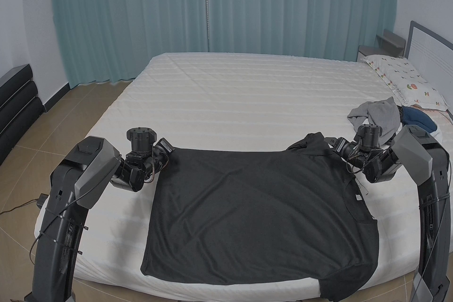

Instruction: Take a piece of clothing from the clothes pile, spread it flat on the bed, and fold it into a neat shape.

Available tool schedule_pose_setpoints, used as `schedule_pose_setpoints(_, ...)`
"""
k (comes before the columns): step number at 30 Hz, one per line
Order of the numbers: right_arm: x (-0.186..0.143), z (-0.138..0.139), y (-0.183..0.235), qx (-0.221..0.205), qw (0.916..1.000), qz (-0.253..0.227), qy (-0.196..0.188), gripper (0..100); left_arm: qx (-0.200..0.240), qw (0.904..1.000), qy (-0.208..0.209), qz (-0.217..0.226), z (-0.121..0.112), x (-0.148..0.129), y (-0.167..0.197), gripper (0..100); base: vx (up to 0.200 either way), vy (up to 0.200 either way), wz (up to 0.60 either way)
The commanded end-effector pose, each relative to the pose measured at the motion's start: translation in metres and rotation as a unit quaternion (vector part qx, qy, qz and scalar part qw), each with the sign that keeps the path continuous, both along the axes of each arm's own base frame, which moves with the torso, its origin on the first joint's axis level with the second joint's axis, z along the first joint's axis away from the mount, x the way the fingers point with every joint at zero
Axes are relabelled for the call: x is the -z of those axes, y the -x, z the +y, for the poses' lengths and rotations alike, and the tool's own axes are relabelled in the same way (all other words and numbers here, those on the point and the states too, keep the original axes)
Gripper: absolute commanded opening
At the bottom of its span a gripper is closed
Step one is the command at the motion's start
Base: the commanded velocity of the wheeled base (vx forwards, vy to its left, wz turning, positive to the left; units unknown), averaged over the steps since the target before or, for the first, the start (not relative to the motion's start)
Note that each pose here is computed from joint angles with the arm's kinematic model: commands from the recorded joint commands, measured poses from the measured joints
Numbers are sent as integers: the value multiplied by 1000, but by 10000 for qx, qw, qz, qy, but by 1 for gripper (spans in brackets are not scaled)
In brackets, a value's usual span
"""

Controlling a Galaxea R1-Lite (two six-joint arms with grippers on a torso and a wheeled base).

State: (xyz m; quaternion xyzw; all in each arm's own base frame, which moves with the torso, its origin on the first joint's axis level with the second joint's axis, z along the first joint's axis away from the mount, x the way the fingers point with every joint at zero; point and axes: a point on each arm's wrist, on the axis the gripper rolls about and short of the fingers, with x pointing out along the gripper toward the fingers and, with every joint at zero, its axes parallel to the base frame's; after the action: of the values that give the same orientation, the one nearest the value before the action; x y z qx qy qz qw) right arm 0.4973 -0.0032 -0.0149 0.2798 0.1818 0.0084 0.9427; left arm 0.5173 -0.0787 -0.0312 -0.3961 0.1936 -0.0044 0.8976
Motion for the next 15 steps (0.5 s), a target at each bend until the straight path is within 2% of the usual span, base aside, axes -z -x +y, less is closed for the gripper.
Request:
schedule_pose_setpoints(1,14,6,-7,-57,10000,18,-7,0,2,10000,2,0,0,-1,0,0,0,0,0)
schedule_pose_setpoints(8,23,6,-17,-30,10000,35,-13,0,2,10000,2,0,0,0,0,0,0,0,0)
schedule_pose_setpoints(15,8,-2,-29,303,9990,-339,-29,0,2,10000,4,-15,0,-1,0,0,0,0,0)
